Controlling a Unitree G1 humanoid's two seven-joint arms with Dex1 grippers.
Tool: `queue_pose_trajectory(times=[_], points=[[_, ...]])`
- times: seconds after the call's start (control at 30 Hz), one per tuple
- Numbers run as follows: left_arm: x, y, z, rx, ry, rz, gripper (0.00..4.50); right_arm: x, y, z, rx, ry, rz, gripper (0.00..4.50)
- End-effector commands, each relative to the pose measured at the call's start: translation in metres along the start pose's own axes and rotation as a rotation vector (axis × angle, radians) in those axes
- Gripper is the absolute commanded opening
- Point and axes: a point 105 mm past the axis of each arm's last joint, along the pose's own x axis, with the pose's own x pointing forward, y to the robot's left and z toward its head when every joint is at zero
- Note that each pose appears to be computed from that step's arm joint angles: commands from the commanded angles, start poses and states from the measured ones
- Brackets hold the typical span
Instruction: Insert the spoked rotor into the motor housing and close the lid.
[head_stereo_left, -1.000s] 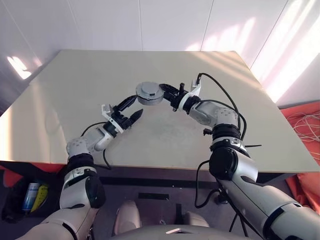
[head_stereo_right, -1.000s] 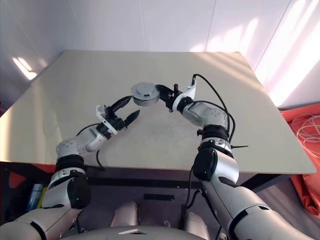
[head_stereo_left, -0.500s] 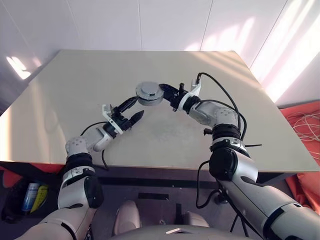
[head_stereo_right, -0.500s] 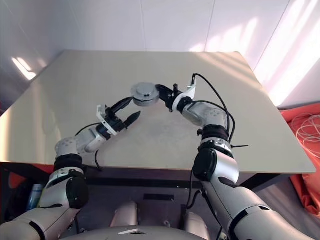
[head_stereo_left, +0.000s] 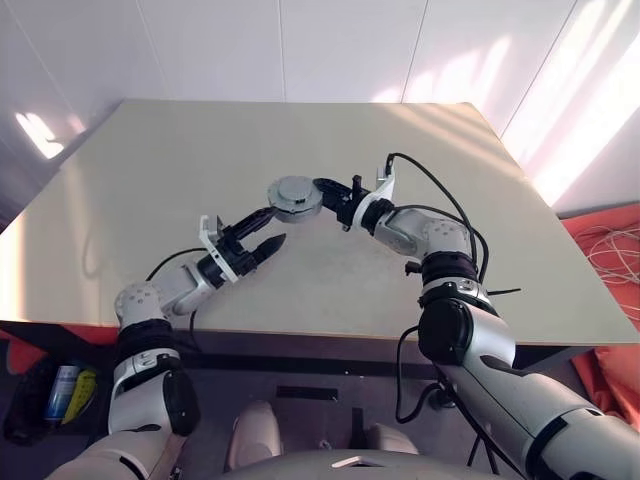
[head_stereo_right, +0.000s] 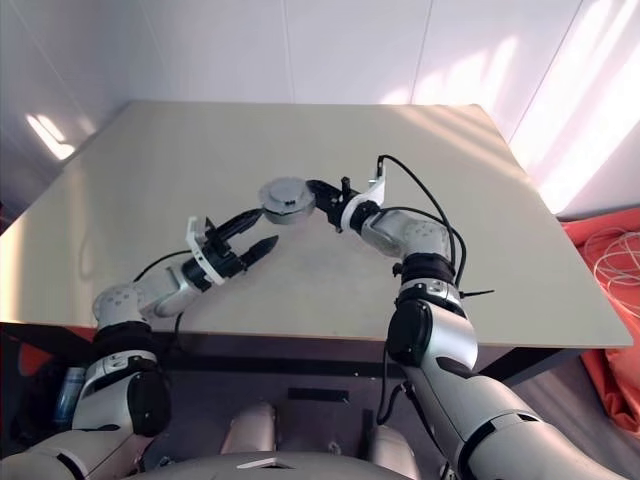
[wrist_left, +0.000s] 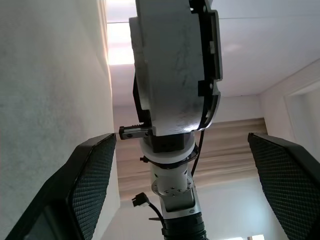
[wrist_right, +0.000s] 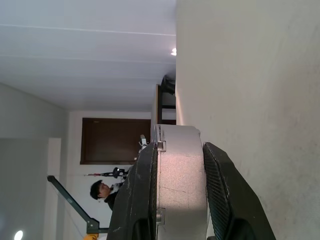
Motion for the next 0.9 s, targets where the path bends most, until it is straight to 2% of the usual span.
queue_pose_trajectory(times=[0.03,0.33,0.9], points=[[0.01,-0.021,0.009,0.042,-0.022,-0.069,4.48,-0.001,0.022,0.008,-0.026,-0.023,0.09,1.17],[0.018,-0.023,0.031,0.044,-0.134,-0.071,4.48,-0.003,0.019,0.009,-0.032,-0.025,0.08,1.17],[0.054,-0.009,0.019,0.001,-0.064,-0.059,4.48,-0.003,0.024,0.006,-0.045,-0.014,0.1,1.17]])
